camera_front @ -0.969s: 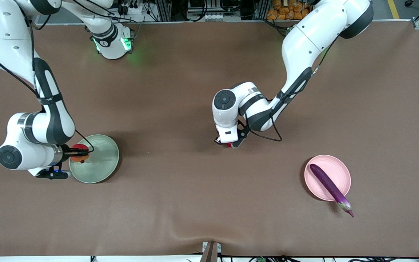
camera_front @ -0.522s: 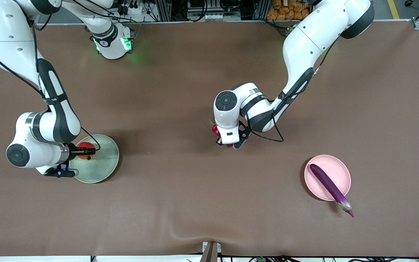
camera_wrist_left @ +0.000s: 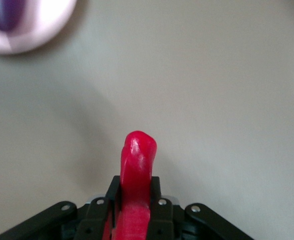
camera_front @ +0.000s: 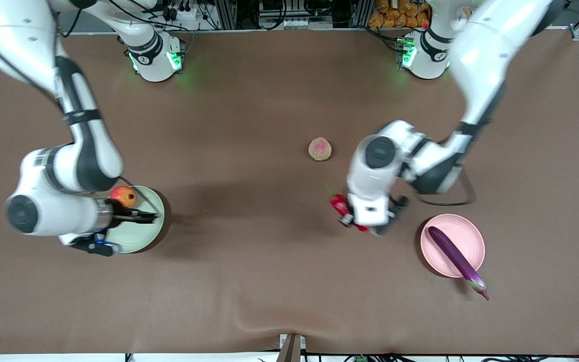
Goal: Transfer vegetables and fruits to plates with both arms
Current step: 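Release the pomegranate on the green plate while the left gripper carries the pepper, then place the pepper on the pink plate while the right gripper grasps the peach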
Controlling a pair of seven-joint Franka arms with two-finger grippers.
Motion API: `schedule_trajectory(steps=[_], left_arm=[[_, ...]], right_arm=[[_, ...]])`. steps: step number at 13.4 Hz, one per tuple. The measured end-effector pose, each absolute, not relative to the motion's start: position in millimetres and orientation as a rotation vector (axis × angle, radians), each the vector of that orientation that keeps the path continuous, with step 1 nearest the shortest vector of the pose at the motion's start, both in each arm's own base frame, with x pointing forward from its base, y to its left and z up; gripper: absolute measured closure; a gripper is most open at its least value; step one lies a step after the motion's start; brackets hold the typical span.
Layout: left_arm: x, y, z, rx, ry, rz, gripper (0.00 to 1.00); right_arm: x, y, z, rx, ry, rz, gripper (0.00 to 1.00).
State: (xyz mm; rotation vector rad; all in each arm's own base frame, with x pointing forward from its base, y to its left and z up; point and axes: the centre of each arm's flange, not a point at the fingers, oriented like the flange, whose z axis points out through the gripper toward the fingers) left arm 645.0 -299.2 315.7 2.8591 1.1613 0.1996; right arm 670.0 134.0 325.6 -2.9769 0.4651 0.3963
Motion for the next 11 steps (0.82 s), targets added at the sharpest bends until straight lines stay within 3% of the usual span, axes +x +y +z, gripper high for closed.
schedule_trajectory(steps=[5,8,11], left_arm=[[701.2,-91.7,307.2,2.985,0.965,0.181,0.74],[705.9,0.7,294.6,3.029,0.882,0.147,0.74],[703.7,25.6,280.3,3.027,0.89,0.109,0.74]], right_arm=[[613.4,326.7,310.7,-2.869,0.821,0.455,0.0],[546.3,444.9,298.7,-2.858,0.946,0.424,0.0],[486.4,518.7,273.1,-2.834,1.065,0.404,0.0]])
